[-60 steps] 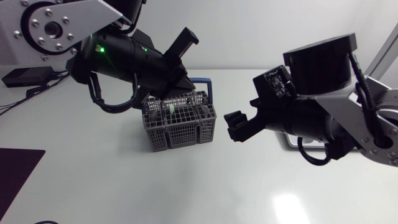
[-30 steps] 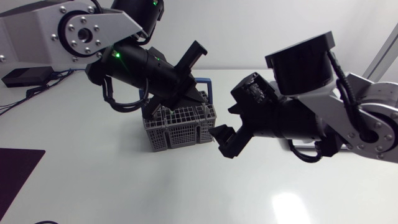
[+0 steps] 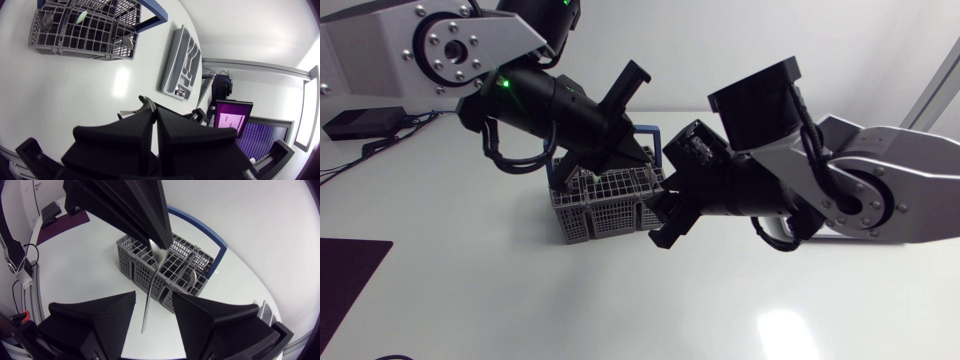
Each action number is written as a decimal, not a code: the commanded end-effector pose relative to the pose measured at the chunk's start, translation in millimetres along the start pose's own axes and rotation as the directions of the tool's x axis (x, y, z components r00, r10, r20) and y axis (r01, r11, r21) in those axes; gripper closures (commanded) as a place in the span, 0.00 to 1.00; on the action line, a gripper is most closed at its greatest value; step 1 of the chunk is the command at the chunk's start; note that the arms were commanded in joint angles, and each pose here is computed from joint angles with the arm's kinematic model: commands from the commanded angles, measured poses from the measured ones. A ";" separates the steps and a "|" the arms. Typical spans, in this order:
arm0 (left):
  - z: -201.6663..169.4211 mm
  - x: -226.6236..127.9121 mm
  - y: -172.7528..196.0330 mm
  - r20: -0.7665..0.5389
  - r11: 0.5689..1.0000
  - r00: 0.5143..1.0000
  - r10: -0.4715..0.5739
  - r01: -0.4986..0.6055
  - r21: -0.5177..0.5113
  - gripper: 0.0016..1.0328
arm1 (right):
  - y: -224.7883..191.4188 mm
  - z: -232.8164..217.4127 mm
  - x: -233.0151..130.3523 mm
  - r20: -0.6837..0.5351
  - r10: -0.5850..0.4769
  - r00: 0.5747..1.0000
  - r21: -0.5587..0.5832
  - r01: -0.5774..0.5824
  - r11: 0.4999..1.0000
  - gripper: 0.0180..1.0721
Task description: Unload the cutlery basket into the drawer organizer.
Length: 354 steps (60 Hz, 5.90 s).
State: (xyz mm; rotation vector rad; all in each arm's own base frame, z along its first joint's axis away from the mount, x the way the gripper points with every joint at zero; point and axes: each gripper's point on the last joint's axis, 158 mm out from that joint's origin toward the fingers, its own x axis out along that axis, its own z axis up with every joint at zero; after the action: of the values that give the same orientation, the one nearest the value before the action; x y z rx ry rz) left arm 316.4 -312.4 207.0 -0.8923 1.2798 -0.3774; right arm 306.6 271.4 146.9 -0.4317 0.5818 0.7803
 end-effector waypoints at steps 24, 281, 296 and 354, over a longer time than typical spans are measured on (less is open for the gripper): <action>1.1 -4.3 -9.5 -0.012 0.999 1.000 -0.024 0.023 -0.033 0.96 | -5.1 11.5 7.4 0.013 -0.019 1.000 -0.018 0.020 1.000 0.82; 44.2 84.1 28.0 0.172 0.875 0.927 0.334 -0.372 0.310 0.08 | -351.9 -299.2 -137.3 -0.431 -0.431 0.793 -0.499 0.188 0.846 0.29; 46.6 90.2 27.8 0.169 0.905 0.925 0.339 -0.370 0.210 0.08 | -328.1 -260.2 -139.3 -0.359 -0.396 0.845 -0.415 0.235 0.879 0.24; 58.7 95.1 46.0 0.209 0.877 0.855 0.474 -0.437 -0.201 0.23 | -150.5 -129.8 -69.5 -0.141 -0.185 0.972 -0.282 0.140 0.949 0.23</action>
State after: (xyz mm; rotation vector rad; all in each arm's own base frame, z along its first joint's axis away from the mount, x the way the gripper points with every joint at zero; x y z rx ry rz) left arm 386.7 -325.6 119.2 -0.6853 1.2392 0.1613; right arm 346.5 59.5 119.5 -0.8331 0.5725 0.6693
